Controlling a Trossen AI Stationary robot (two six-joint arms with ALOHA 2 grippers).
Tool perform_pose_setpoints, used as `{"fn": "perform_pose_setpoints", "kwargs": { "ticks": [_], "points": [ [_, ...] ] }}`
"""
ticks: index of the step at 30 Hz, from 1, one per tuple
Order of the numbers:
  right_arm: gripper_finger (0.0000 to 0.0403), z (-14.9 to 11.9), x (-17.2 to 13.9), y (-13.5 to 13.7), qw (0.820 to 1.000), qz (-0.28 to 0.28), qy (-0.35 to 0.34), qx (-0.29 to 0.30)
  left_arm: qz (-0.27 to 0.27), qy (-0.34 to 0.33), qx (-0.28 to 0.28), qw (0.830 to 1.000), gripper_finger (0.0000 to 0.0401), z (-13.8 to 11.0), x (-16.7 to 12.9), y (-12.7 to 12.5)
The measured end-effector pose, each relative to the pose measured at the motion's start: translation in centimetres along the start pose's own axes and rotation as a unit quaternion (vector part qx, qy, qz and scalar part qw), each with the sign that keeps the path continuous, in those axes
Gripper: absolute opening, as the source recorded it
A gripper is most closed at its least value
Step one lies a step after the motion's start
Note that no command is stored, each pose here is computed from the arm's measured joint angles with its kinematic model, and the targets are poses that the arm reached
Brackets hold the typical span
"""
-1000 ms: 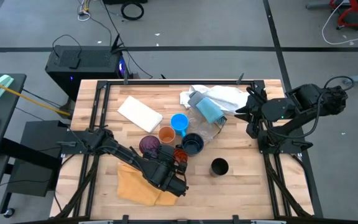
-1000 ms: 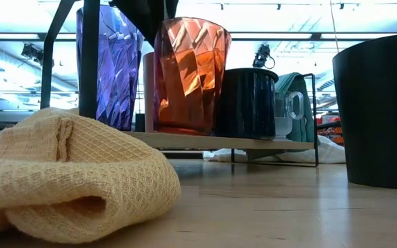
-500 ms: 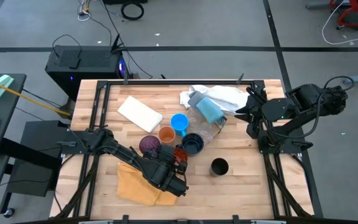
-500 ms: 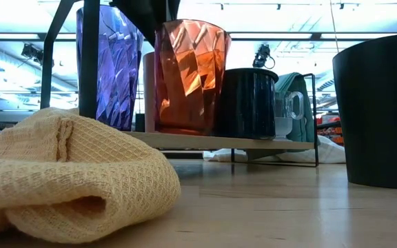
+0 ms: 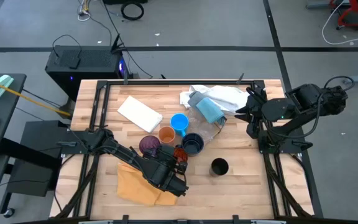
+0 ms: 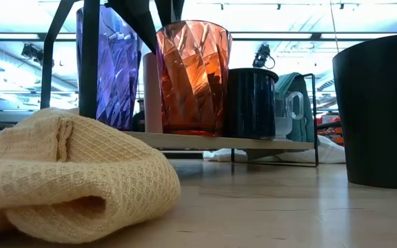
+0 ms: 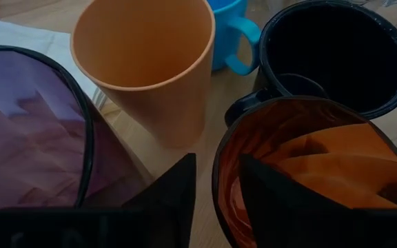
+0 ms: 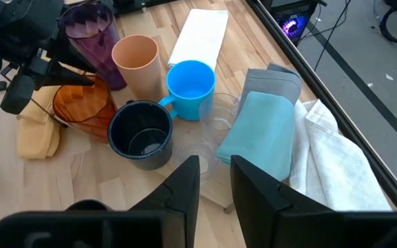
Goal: Stack small to large cups/mugs on shelf
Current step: Put the orange glass on the shelf
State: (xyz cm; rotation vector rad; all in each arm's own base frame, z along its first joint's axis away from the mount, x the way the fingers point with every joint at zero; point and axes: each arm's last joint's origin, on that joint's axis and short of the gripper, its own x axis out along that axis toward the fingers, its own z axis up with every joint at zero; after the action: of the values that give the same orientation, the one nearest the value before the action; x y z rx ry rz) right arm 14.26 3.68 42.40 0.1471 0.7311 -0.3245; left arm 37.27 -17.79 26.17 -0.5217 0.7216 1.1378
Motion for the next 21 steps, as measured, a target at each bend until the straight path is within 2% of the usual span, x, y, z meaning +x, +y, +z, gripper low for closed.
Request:
{"fn": "perform_pose_setpoints", "kwargs": {
  "ticks": [11, 21],
  "points": [
    [0.0089, -0.01, 0.0, 0.02, 1.0, 0.003, 0.002, 0.0, 0.002, 0.0, 0.014, 1.0, 0.0146, 0.05, 0.04, 0.03],
    [0.0089, -0.01, 0.0, 0.02, 1.0, 0.003, 0.002, 0.002, 0.004, -0.001, 0.024, 1.0, 0.0118, 0.29, 0.23, 0.01]
  ]
}}
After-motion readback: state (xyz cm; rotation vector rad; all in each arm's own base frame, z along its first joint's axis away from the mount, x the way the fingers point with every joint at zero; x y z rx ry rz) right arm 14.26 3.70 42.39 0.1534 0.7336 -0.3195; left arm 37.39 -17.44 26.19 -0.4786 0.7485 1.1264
